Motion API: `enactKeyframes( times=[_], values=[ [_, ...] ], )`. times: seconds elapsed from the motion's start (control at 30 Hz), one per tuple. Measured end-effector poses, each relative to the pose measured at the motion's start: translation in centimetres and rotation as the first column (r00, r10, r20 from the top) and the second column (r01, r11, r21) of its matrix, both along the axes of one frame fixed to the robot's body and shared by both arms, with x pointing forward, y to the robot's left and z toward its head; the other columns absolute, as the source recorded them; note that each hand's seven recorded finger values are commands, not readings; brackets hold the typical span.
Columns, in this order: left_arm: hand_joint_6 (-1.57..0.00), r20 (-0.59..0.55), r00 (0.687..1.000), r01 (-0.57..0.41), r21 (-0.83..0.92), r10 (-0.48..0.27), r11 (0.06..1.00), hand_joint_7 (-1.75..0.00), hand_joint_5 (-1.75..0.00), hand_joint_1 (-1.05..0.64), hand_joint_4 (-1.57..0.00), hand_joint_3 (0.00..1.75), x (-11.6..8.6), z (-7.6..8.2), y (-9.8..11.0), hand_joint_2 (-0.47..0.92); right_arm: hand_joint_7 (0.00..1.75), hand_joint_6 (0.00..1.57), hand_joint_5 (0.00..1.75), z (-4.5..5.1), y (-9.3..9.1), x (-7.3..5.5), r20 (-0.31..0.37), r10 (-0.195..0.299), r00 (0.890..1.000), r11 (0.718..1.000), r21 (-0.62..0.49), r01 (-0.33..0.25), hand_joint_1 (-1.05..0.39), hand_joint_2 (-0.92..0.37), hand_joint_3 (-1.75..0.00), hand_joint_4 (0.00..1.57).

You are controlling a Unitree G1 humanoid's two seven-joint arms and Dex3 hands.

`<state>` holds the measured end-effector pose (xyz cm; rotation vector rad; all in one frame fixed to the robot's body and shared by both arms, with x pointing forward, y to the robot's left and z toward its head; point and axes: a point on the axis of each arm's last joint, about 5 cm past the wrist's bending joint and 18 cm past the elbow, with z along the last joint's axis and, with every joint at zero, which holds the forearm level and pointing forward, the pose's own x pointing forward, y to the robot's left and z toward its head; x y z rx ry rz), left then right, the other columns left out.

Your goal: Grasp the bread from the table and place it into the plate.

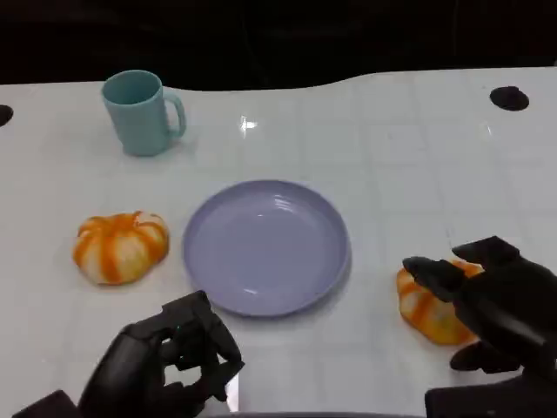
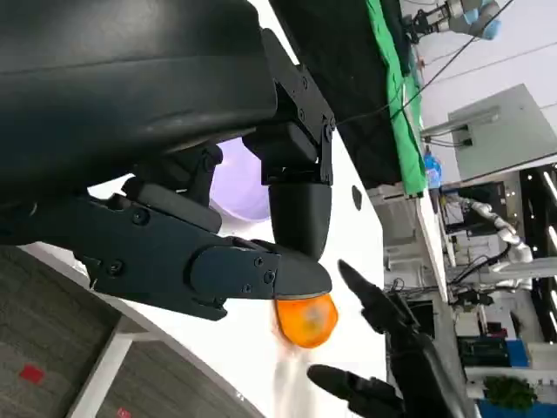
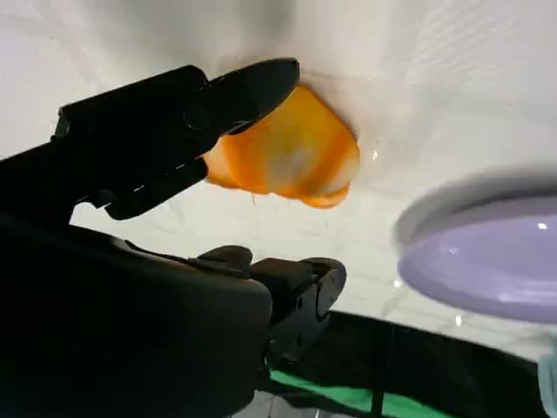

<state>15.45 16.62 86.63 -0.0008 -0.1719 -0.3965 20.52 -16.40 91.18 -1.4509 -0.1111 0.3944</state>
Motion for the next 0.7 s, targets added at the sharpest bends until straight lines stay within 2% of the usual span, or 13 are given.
enactKeyframes(
  times=[0.13, 0.27, 0.37, 0.4, 0.43, 0.47, 0.5, 0.53, 0.57, 0.6, 0.67, 0.7],
  values=[
    [-0.59, 0.001, 1.000, -0.001, -0.001, 0.001, 1.000, -1.57, -1.75, -0.53, -0.68, 0.32, 0.0, 0.0, 0.0, 0.92, 0.01, 0.25, 0.46, -1.06, 0.2, 1.1, -0.030, -0.015, 0.999, 1.000, -0.028, 0.015, -0.58, -0.84, -0.01, 0.05],
    [-0.59, 0.006, 1.000, 0.000, -0.001, 0.000, 1.000, -1.57, -1.75, -0.53, -0.67, 0.32, -0.1, 0.1, 0.0, 0.92, 0.02, 0.32, 0.35, -2.06, 0.4, 2.1, -0.036, -0.019, 0.999, 0.997, -0.073, 0.016, -0.56, -0.89, -0.01, 0.21],
    [-0.59, 0.007, 1.000, 0.000, 0.000, 0.000, 1.000, -1.56, -1.75, -0.52, -0.67, 0.32, -0.1, 0.1, 0.0, 0.92, 0.04, 0.52, 0.24, -2.63, 0.6, 2.6, -0.024, -0.013, 1.000, 0.996, -0.084, 0.010, -0.44, -0.91, 0.00, 0.51],
    [-0.59, 0.007, 1.000, 0.000, 0.000, 0.000, 1.000, -1.56, -1.75, -0.52, -0.67, 0.32, -0.1, 0.1, 0.0, 0.92, 0.04, 0.55, 0.22, -2.75, 0.6, 2.7, -0.015, -0.012, 1.000, 0.997, -0.081, 0.010, -0.43, -0.91, 0.00, 0.55],
    [-0.59, 0.008, 1.000, 0.000, -0.001, 0.000, 1.000, -1.56, -1.75, -0.52, -0.67, 0.32, -0.1, 0.1, 0.0, 0.92, 0.13, 0.83, 0.48, -2.85, 0.6, 2.9, -0.005, -0.011, 1.000, 0.997, -0.076, 0.011, -0.29, -0.91, -0.01, 0.84],
    [-0.59, 0.009, 1.000, 0.000, -0.001, 0.000, 1.000, -1.56, -1.75, -0.52, -0.67, 0.32, -0.1, 0.2, 0.0, 0.92, 0.14, 1.02, 0.79, -3.04, 0.6, 3.0, 0.012, -0.003, 1.000, 0.999, -0.049, 0.004, -0.20, -0.92, -0.02, 0.93],
    [-0.59, 0.010, 1.000, 0.000, -0.001, 0.000, 1.000, -1.56, -1.75, -0.53, -0.67, 0.32, -0.1, 0.2, 0.0, 0.92, 0.20, 1.22, 1.35, -3.33, 0.5, 3.1, 0.037, 0.009, 0.999, 1.000, 0.000, -0.009, -0.18, -0.92, -0.04, 0.94],
    [-0.59, 0.010, 1.000, -0.001, 0.000, 0.001, 1.000, -1.56, -1.75, -0.53, -0.67, 0.32, -0.1, 0.2, 0.0, 0.92, 0.42, 1.21, 1.54, -3.57, 0.5, 3.2, 0.063, 0.021, 0.998, 0.999, 0.039, -0.023, -0.17, -0.91, -0.05, 0.94],
    [-0.59, 0.009, 1.000, 0.000, 0.000, 0.000, 1.000, -1.56, -1.75, -0.53, -0.67, 0.32, -0.1, 0.2, 0.0, 0.92, 1.10, 0.95, 1.66, -3.72, 0.5, 3.3, 0.089, 0.032, 0.995, 0.997, 0.064, -0.038, -0.17, -0.90, -0.07, 0.90],
    [-0.59, 0.009, 1.000, 0.000, 0.000, 0.000, 1.000, -1.56, -1.75, -0.53, -0.67, 0.32, -0.1, 0.2, -0.1, 0.92, 1.36, 0.85, 1.70, -3.86, 0.4, 3.4, 0.110, 0.038, 0.993, 0.995, 0.083, -0.047, -0.17, -0.90, -0.08, 0.89],
    [-0.59, 0.010, 1.000, 0.000, 0.000, 0.000, 1.000, -1.56, -1.75, -0.53, -0.66, 0.32, -0.1, 0.2, -0.1, 0.92, 1.65, 0.73, 1.74, -4.04, 0.4, 3.5, 0.135, 0.046, 0.990, 0.993, 0.098, -0.059, -0.17, -0.89, -0.11, 0.88],
    [-0.59, 0.010, 1.000, 0.000, 0.000, 0.000, 1.000, -1.56, -1.75, -0.53, -0.66, 0.32, -0.1, 0.2, -0.1, 0.92, 1.70, 0.71, 1.74, -4.08, 0.4, 3.6, 0.144, 0.048, 0.988, 0.992, 0.106, -0.064, -0.16, -0.88, -0.12, 0.88]
  ],
)
